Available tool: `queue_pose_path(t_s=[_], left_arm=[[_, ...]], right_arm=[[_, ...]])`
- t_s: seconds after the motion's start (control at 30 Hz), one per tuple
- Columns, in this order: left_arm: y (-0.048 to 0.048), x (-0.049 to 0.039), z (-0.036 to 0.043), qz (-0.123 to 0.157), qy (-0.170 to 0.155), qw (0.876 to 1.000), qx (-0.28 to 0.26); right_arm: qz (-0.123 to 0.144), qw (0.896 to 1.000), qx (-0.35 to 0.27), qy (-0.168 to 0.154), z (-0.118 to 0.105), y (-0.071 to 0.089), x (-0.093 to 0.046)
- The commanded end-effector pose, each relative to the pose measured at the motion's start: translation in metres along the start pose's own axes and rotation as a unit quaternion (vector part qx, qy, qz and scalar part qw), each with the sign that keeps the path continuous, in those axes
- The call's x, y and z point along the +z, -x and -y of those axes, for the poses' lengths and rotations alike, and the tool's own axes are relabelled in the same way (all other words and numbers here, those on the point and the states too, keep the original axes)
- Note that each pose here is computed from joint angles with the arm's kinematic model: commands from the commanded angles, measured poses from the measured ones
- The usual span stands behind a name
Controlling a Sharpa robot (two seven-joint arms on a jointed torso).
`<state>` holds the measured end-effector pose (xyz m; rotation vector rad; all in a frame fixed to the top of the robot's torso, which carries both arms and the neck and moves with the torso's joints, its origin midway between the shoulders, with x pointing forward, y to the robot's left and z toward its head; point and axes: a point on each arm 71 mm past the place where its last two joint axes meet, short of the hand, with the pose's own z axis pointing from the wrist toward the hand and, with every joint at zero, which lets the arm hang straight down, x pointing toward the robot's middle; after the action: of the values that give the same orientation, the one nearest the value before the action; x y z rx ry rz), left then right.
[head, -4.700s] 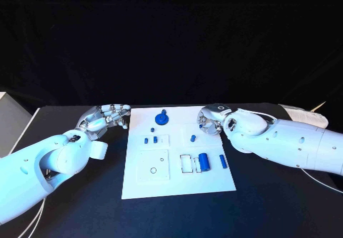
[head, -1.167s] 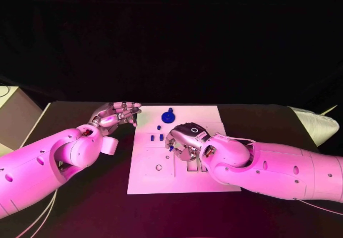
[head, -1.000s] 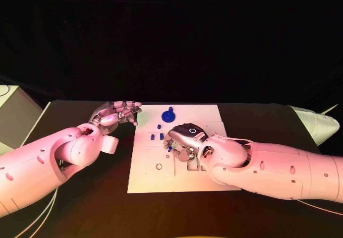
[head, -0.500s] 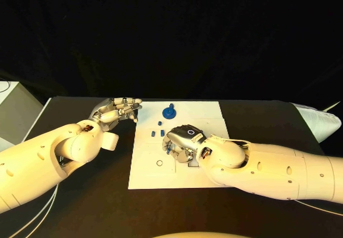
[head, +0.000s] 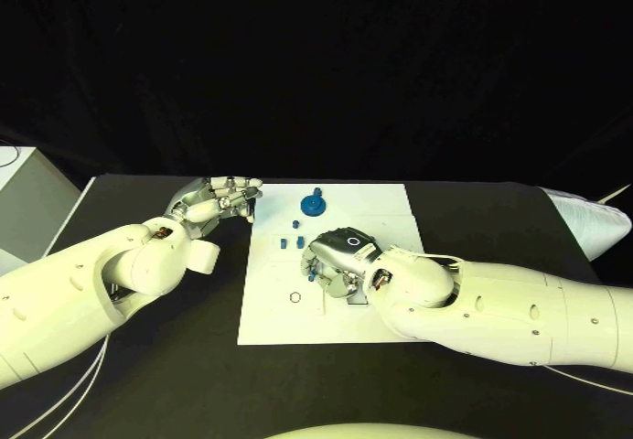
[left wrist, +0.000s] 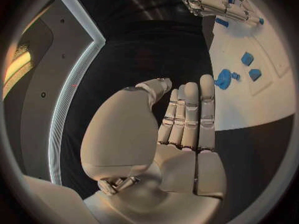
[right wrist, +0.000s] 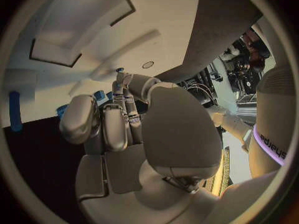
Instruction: Assemble the parts on the task board
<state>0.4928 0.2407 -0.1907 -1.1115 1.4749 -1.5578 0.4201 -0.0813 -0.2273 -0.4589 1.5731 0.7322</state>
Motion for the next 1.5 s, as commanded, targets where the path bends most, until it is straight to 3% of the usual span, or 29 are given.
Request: queue_pose_path(t_s=[0.03, 0.77, 1.5], left_arm=[[-0.0014, 0.0001, 0.0005, -0.006, -0.001, 1.000, -0.004], [-0.0011, -0.0005, 0.0010, -0.007, -0.001, 1.000, -0.004], [0.0008, -0.0008, 0.0002, -0.007, 0.002, 1.000, -0.003]], right_arm=[[-0.010, 1.000, -0.009, 0.009, -0.002, -0.002, 0.000], [-0.032, 0.999, -0.003, 0.022, -0.007, -0.016, 0.002], [0.011, 1.000, 0.011, 0.011, 0.004, -0.009, -0.007]])
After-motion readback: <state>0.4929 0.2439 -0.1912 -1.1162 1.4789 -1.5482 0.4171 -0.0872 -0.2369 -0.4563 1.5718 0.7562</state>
